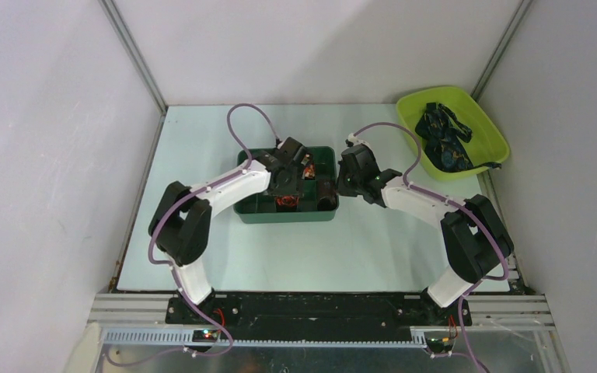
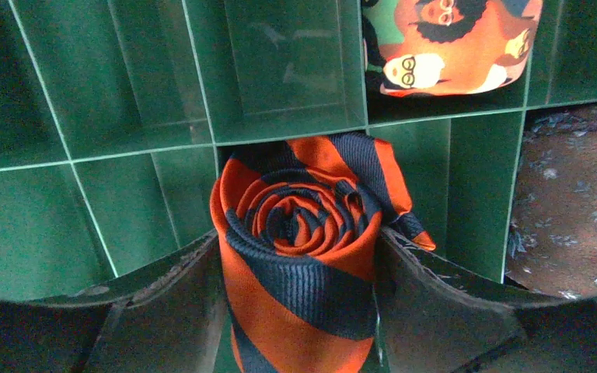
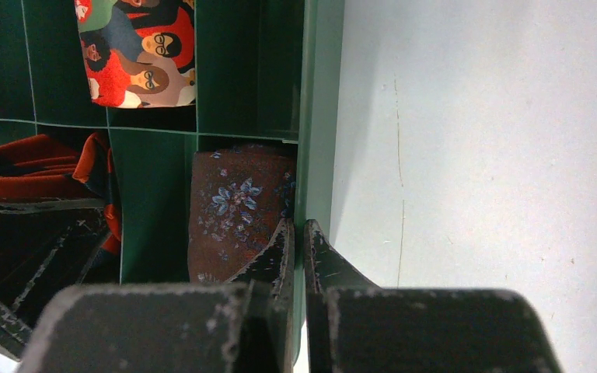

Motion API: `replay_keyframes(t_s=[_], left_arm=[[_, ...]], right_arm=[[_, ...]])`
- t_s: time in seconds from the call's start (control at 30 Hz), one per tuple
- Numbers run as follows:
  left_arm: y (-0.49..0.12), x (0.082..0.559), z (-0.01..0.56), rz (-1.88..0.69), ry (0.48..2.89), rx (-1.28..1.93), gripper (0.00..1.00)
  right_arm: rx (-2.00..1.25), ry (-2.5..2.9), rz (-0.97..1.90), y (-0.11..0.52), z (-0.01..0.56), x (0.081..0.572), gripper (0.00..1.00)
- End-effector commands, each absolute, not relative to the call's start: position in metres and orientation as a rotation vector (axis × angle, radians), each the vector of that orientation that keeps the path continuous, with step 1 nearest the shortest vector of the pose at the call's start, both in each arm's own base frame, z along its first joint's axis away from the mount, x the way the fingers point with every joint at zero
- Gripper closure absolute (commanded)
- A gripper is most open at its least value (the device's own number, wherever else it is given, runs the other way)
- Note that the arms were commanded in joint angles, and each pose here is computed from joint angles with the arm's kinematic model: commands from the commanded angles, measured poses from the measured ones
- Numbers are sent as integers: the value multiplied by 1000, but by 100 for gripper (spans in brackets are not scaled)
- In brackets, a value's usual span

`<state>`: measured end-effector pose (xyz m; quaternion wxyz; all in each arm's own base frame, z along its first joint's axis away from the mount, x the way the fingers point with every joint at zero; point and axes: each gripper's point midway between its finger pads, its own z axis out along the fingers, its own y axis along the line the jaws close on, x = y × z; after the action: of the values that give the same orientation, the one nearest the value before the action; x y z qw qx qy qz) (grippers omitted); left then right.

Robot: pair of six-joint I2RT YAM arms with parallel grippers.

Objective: Roll the ties
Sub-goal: Place the tie in the storage box.

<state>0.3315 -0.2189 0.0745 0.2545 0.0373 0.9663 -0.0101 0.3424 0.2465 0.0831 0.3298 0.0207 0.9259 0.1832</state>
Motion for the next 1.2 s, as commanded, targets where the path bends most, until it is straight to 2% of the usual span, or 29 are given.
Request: replay_keyframes(t_s=[0.0, 0.13, 0.23, 0.4, 0.63, 0.8, 0.9, 1.03, 1.13, 1.17], left_arm=[[-226, 345, 112, -80, 2533, 86, 24], [-224, 345, 111, -72, 2533, 85, 30], [-224, 344, 112, -71, 2532, 83, 31], [-221, 344, 117, -65, 2522, 75, 23], [-219, 344, 130, -73, 2500, 65, 5], [-218, 343, 145, -87, 2471, 56, 4], [-216, 343, 154, -97, 2454, 48, 8], [-214, 340, 164, -112, 2437, 43, 19], [-212, 338, 165, -117, 2435, 41, 31], [-213, 337, 166, -121, 2434, 43, 33]], right_arm=[[-20, 2505, 462, 248, 60, 324, 100], [-21, 2507, 462, 249, 59, 324, 100], [-21, 2508, 462, 249, 58, 324, 100], [-21, 2509, 467, 250, 58, 324, 100], [-22, 2512, 466, 250, 57, 324, 100], [-19, 2509, 469, 250, 57, 324, 100], [-18, 2503, 471, 250, 59, 325, 100], [-17, 2485, 477, 251, 65, 327, 100], [-11, 2469, 481, 250, 70, 328, 89], [-10, 2460, 485, 251, 74, 329, 82]])
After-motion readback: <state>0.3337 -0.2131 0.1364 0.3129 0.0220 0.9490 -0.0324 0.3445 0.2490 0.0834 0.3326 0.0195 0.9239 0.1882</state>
